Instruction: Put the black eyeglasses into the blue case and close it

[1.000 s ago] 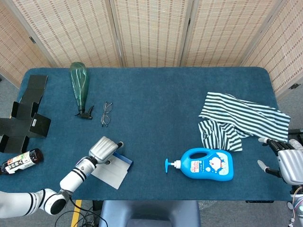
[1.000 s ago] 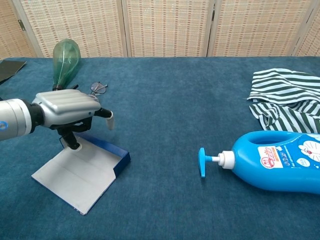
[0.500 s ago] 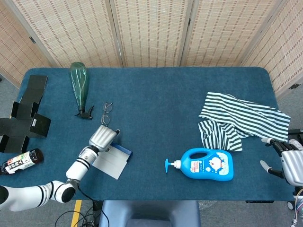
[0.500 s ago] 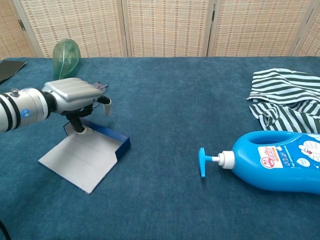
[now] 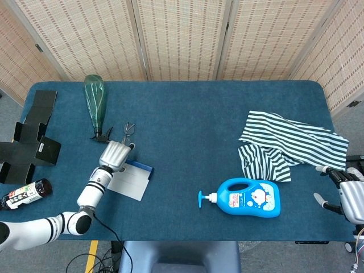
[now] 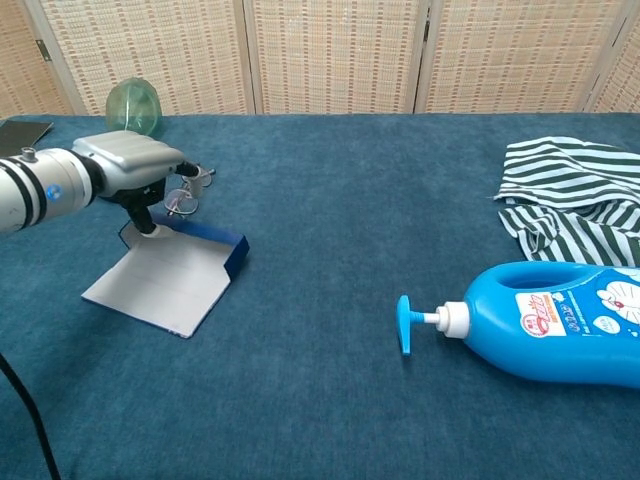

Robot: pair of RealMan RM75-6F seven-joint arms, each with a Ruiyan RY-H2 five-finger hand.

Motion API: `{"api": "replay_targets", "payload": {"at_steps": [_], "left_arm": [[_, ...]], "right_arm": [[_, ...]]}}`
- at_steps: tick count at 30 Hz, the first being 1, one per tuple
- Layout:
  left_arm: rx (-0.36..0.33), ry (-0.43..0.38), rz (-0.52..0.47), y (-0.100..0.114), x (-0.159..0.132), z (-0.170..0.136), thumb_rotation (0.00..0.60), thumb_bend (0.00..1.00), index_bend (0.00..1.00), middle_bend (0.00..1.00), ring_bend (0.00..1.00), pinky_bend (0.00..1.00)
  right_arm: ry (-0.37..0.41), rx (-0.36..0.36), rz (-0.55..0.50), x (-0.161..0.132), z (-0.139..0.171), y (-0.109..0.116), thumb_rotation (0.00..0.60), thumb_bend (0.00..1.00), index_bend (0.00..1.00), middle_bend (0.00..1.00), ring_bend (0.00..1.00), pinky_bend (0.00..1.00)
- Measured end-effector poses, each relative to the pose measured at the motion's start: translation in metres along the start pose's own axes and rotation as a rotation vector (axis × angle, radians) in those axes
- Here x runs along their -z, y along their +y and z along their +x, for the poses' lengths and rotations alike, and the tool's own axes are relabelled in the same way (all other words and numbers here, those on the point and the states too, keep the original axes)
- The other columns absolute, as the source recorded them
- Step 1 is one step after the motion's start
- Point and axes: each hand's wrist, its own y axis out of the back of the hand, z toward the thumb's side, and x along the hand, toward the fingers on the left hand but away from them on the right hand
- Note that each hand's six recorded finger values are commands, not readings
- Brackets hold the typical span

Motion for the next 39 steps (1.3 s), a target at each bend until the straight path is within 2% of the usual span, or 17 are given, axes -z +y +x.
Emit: {"api": "replay_targets", "payload": {"at_steps": [4, 8, 11, 13, 20, 23, 24, 26, 28, 35, 39], "left_arm": [[0.018, -0.012, -0.028, 0.004, 0.004, -0.012, 0.600, 0.32, 0.18, 0.96, 0.98, 1.00], [0.038, -0.020, -0.117, 0.011, 0.008, -0.022, 0.600, 0.33, 0.20, 0.96, 0.98, 1.00], [0.026, -0.016, -0.196, 0.020, 0.012, -0.021, 0.600, 0.50, 0.30, 0.99, 1.00, 1.00], [0.005, -0.015, -0.215, 0.026, 0.015, -0.017, 0.600, 0.56, 0.32, 1.00, 1.00, 1.00], [-0.033, 0.043, -0.158, 0.035, 0.029, 0.007, 0.600, 0.67, 0.38, 1.00, 1.00, 1.00], [-0.029, 0.079, -0.144, 0.032, 0.034, 0.019, 0.590, 0.68, 0.38, 1.00, 1.00, 1.00], [-0.021, 0.091, -0.143, 0.031, 0.036, 0.022, 0.552, 0.68, 0.37, 1.00, 1.00, 1.00], [0.002, 0.118, -0.147, 0.026, 0.040, 0.029, 0.438, 0.68, 0.35, 1.00, 1.00, 1.00], [0.024, 0.146, -0.152, 0.022, 0.043, 0.035, 0.383, 0.68, 0.33, 1.00, 1.00, 1.00], [0.077, 0.223, -0.110, 0.008, 0.055, 0.050, 0.376, 0.68, 0.33, 1.00, 1.00, 1.00], [0.109, 0.258, -0.063, -0.003, 0.062, 0.054, 0.405, 0.68, 0.33, 1.00, 1.00, 1.00]], "right_arm": [[-0.001, -0.004, 0.000, 0.002, 0.001, -0.001, 0.600, 0.23, 0.26, 0.38, 0.40, 0.39], [-0.001, -0.002, 0.000, 0.002, 0.001, 0.000, 0.600, 0.23, 0.26, 0.38, 0.40, 0.39], [0.004, -0.003, -0.001, 0.000, 0.001, -0.001, 0.600, 0.23, 0.26, 0.38, 0.40, 0.39], [0.004, -0.006, -0.001, 0.000, 0.001, -0.002, 0.600, 0.23, 0.26, 0.38, 0.41, 0.39], [0.001, -0.012, 0.011, 0.000, 0.001, -0.003, 0.600, 0.23, 0.26, 0.39, 0.41, 0.39], [0.000, -0.023, 0.018, -0.001, 0.001, -0.004, 0.600, 0.24, 0.26, 0.39, 0.42, 0.39], [0.002, -0.023, 0.018, -0.002, 0.001, -0.004, 0.600, 0.24, 0.26, 0.39, 0.42, 0.39], [0.007, -0.017, 0.020, -0.004, 0.001, -0.002, 0.600, 0.24, 0.26, 0.39, 0.42, 0.39], [0.009, -0.013, 0.025, -0.005, 0.001, -0.001, 0.600, 0.24, 0.26, 0.39, 0.42, 0.39], [0.003, -0.015, 0.034, -0.005, 0.003, 0.001, 0.600, 0.24, 0.26, 0.39, 0.42, 0.39], [-0.002, -0.017, 0.035, -0.004, 0.004, 0.000, 0.600, 0.24, 0.26, 0.39, 0.42, 0.39]]}}
